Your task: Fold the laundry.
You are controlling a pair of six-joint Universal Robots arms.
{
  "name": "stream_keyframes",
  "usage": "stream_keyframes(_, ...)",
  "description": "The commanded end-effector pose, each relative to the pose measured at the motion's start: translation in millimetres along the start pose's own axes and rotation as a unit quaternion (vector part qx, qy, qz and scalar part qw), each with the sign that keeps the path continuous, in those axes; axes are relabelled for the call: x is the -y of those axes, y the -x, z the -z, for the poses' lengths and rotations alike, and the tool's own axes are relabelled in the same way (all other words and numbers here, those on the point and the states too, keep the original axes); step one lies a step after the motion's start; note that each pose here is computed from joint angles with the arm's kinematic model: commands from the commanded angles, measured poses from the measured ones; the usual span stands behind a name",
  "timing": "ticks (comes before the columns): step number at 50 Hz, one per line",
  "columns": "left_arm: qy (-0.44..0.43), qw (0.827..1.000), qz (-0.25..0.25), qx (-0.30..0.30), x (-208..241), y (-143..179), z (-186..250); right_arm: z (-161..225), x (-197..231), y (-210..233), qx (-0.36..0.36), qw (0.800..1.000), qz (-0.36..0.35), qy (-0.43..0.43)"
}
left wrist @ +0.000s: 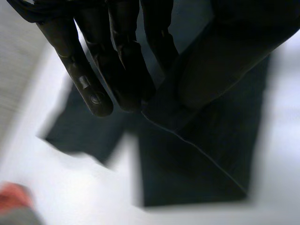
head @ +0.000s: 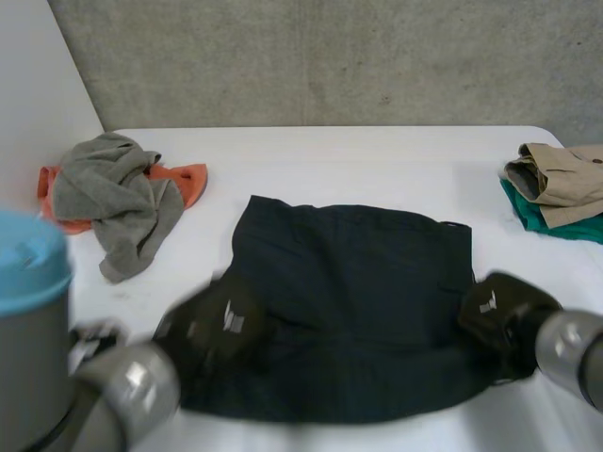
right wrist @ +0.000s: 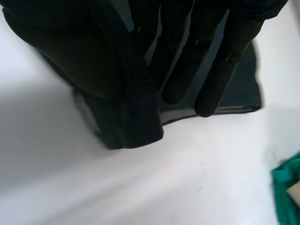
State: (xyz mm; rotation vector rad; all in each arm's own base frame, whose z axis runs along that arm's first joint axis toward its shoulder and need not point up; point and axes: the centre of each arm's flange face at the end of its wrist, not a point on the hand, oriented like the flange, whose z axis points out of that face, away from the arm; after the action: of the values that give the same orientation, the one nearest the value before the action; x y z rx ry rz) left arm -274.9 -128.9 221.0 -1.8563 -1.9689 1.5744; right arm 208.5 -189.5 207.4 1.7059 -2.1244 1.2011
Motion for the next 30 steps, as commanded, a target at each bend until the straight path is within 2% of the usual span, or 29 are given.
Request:
stream_keyframes(1,-0.12,0.979,-0.012,0.164,16,61,-107,-73,15,-42,-0.107,0.99,-0.074,-0.05)
stream_keyframes(6,-0.154,0.963,-0.013,0.221,20,88,-165,-113,29,-78,-0.214,0.97,-0.085,-0.083)
stream_keyframes(12,-0.139,0.947,0.002,0.29,-2,117,-227,-163,41,-103,-0.293,0.941,-0.079,-0.15)
stream_keyframes(15,-0.149,0.942,0.002,0.3,-6,118,-245,-189,45,-108,-0.319,0.926,-0.072,-0.188)
stream_keyframes(20,-0.19,0.925,0.02,0.329,-4,117,-265,-222,41,-110,-0.35,0.909,-0.07,-0.214)
stream_keyframes(23,-0.205,0.92,0.036,0.333,-1,117,-264,-218,46,-117,-0.364,0.901,-0.083,-0.22)
stream_keyframes(26,-0.209,0.919,0.062,0.329,1,114,-259,-195,50,-128,-0.376,0.895,-0.106,-0.215)
stream_keyframes(29,-0.223,0.911,0.081,0.337,18,128,-232,-172,52,-129,-0.359,0.901,-0.127,-0.209)
stream_keyframes(30,-0.225,0.911,0.085,0.336,21,129,-226,-154,54,-130,-0.339,0.906,-0.144,-0.206)
